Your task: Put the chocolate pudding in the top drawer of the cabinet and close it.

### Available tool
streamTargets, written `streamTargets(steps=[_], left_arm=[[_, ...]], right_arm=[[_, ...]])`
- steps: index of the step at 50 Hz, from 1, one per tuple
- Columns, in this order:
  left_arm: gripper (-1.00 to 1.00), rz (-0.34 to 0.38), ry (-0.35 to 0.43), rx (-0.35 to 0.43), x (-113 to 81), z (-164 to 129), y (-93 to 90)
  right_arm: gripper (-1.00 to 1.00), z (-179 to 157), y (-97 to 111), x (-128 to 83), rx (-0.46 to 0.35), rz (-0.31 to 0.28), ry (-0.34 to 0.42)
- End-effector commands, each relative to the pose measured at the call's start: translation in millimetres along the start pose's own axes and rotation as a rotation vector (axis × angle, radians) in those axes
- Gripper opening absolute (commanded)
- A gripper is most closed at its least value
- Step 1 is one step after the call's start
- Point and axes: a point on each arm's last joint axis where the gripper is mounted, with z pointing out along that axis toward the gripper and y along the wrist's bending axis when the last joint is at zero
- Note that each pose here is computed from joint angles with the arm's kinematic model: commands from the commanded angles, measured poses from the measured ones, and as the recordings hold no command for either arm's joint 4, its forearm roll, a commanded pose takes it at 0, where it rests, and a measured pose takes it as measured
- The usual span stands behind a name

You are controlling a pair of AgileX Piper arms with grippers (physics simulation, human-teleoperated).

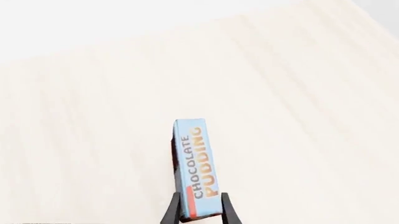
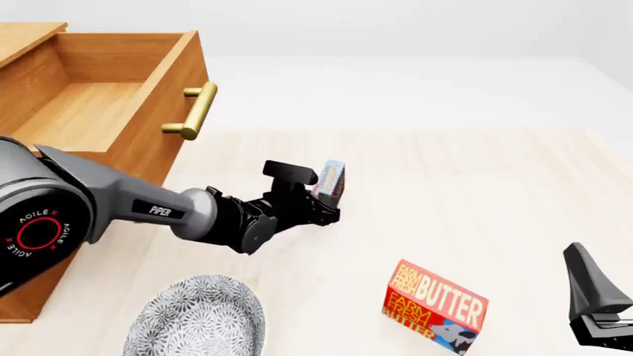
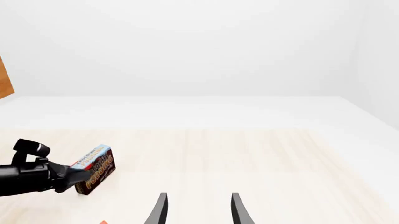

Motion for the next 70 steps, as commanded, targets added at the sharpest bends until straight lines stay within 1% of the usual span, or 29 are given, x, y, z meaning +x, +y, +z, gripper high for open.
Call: streamTargets(steps=[1,11,14,21,24,33,35,40,46,51,54,56,57,59,62,70], left_arm=[[-1.00,0.003,0.005,-0.014,0.9,2,5.7],[-1.00,0.008,-0.006,-0.016,-2.2,-3,7.2],[-1.00,0.010,-0.014,-0.024,-4.1,-5,11.5],[-1.00,0.018,-0.036,-0.011,-10.0,-21,5.9],[-1.00,0.024,-0.045,-0.003,-8.3,-24,3.4],[-1.00,0.040,-0.086,0.015,-17.7,-49,-3.4],[-1.00,0.043,-0.095,0.025,-24.9,-58,-8.1],[-1.00,0.054,-0.109,0.037,-26.4,-65,-12.4],[-1.00,0.065,-0.135,0.046,-34.9,-82,-16.1],[-1.00,0.070,-0.150,0.056,-38.3,-91,-19.3],[-1.00,0.073,-0.177,0.070,-42.9,-103,-23.2],[-1.00,0.080,-0.182,0.068,-44.6,-108,-22.9],[-1.00,0.081,-0.185,0.068,-49.8,-114,-23.6],[-1.00,0.085,-0.194,0.072,-53.8,-121,-25.6],[-1.00,0.093,-0.208,0.078,-52.0,-125,-26.2],[-1.00,0.110,-0.244,0.088,-60.3,-148,-29.3]], right_arm=[[1.00,0,0,0,0.000,0.000,0.000],[1.00,0,0,0,0.000,0.000,0.000],[1.00,0,0,0,0.000,0.000,0.000],[1.00,0,0,0,0.000,0.000,0.000],[1.00,0,0,0,0.000,0.000,0.000],[1.00,0,0,0,0.000,0.000,0.000],[1.00,0,0,0,0.000,0.000,0.000],[1.00,0,0,0,0.000,0.000,0.000],[1.00,0,0,0,0.000,0.000,0.000],[1.00,0,0,0,0.000,0.000,0.000],[1.00,0,0,0,0.000,0.000,0.000],[1.00,0,0,0,0.000,0.000,0.000],[1.00,0,0,0,0.000,0.000,0.000],[1.00,0,0,0,0.000,0.000,0.000],[1.00,0,0,0,0.000,0.000,0.000],[1.00,0,0,0,0.000,0.000,0.000]])
